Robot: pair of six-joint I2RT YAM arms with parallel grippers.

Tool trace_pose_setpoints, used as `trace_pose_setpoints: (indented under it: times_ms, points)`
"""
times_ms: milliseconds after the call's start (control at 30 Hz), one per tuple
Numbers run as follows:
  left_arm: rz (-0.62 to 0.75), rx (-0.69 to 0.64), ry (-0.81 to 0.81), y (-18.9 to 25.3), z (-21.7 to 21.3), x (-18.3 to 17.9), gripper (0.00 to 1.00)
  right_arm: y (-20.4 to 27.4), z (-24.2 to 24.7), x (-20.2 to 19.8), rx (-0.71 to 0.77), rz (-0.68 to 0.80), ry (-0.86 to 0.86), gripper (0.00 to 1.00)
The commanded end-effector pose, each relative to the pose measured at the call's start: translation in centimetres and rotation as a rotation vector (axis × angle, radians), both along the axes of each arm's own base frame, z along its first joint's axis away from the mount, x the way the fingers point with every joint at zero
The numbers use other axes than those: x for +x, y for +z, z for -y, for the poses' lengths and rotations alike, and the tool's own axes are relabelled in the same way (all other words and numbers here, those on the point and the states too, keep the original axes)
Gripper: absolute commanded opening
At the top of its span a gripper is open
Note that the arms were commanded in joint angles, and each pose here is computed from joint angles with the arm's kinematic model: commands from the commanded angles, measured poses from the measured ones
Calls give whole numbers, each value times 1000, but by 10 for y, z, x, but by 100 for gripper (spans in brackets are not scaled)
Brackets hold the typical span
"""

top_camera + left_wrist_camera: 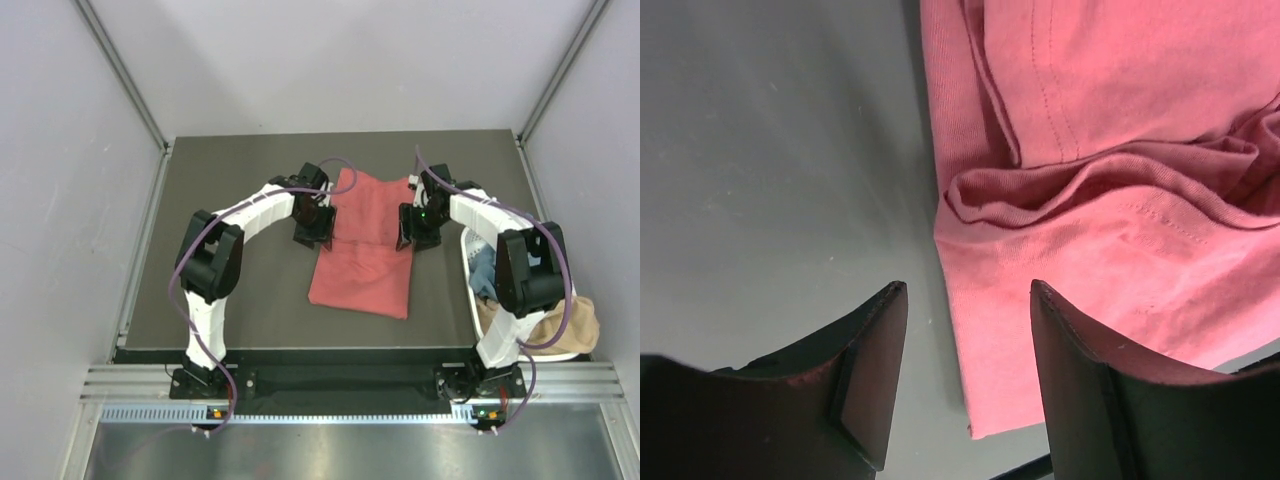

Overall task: Fold and stack the t-shirts
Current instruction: Fold the tshirt

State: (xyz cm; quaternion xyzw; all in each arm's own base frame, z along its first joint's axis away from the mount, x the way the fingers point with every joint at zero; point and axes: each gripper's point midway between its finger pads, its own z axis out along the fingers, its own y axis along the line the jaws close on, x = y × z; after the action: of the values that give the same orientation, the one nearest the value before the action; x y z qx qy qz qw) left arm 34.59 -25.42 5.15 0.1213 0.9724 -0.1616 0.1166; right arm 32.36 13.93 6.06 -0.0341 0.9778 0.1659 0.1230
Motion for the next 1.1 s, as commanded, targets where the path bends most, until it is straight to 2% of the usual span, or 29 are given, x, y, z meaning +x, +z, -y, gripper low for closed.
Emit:
trace_pose_setpoints:
  times_ms: [0,233,500,600,667,700,733,767,800,933,1067]
  points:
    - [59,-41,-14,10,11,21,57,8,-1,21,-3,61,25,54]
    - [66,-71,-13,7,13,28,54,-1,-4,26,11,46,33,50]
    - [44,-132,-18,2,24,35,42,0,-9,34,31,45,32,39]
    - [27,-144,-16,-1,27,36,32,0,-9,36,42,42,28,35]
    - [25,-144,-10,-2,27,37,19,0,-10,37,54,44,30,32]
    - [28,-145,-8,-2,27,39,14,1,-10,38,59,45,27,22]
    - [32,-140,-1,-2,26,40,3,0,-10,38,63,45,28,12]
    - [39,-122,12,-3,23,44,0,0,-8,39,67,41,21,3]
    - [37,-112,17,-3,22,45,0,-1,-7,39,64,39,12,0]
    - [20,-52,57,-8,12,51,0,-4,9,40,-8,41,-40,0]
    - [34,-50,65,-6,13,56,0,-5,17,40,-42,42,-63,0]
